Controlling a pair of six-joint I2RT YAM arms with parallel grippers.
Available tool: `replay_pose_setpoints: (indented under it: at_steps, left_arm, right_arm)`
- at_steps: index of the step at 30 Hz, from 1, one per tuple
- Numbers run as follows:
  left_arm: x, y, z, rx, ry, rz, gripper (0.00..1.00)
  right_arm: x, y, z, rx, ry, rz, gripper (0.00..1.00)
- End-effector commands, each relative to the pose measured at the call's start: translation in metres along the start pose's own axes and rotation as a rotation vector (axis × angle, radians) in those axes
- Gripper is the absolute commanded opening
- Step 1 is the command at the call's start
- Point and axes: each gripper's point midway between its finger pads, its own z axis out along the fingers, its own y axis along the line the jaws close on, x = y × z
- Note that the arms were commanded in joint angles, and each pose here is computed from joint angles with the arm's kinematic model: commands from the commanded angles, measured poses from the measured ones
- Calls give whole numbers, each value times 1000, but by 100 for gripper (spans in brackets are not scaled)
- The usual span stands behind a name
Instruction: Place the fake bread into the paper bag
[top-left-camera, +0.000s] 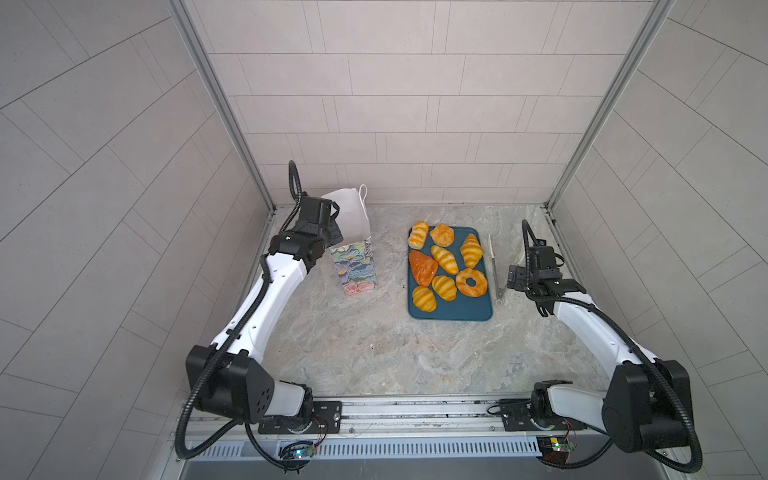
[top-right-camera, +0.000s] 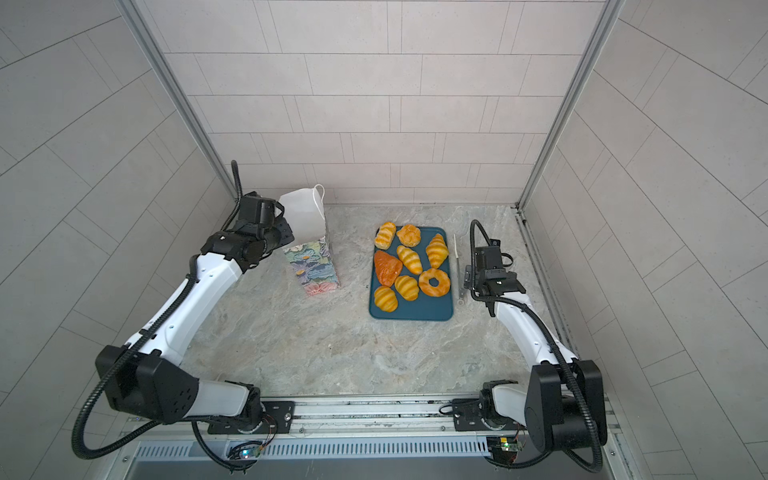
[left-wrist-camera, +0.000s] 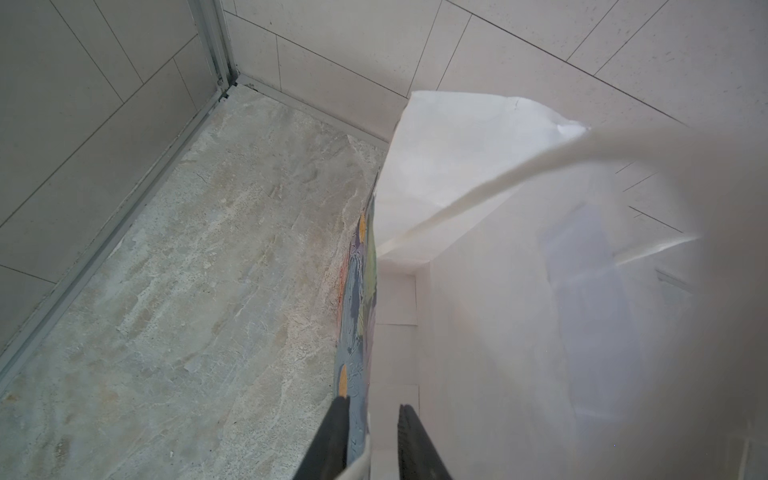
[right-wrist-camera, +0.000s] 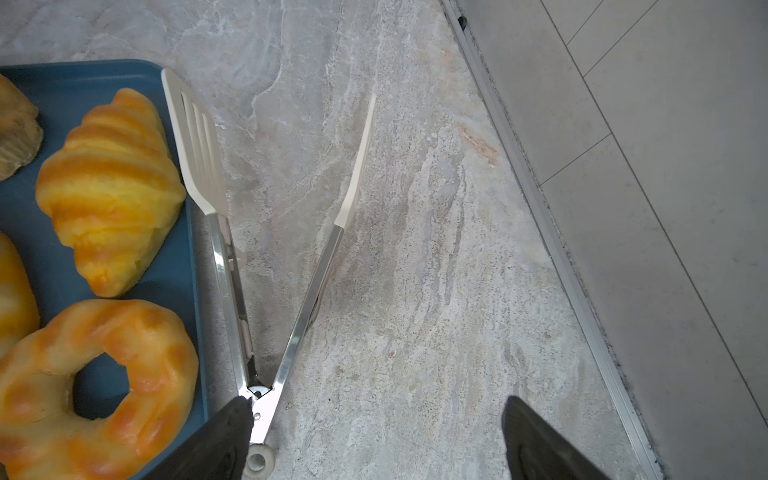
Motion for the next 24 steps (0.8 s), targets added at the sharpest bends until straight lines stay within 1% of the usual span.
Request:
replay_pose_setpoints:
  at_steps: [1, 11, 18, 24]
  left_arm:
    - [-8, -8, -1, 28, -6, -52, 20]
    - [-9, -18, 3, 68, -13, -113, 4]
    - [-10, -34, 8, 101, -17, -117, 2]
    - [-10, -40, 13, 114, -21, -135, 2]
  right_arm:
    - [-2, -10, 0, 41, 7, 31, 95]
    - [2, -15, 1, 45, 18, 55, 95]
    - [3, -17, 0, 46, 24, 57, 95]
    - [5, -18, 1, 48, 34, 64, 95]
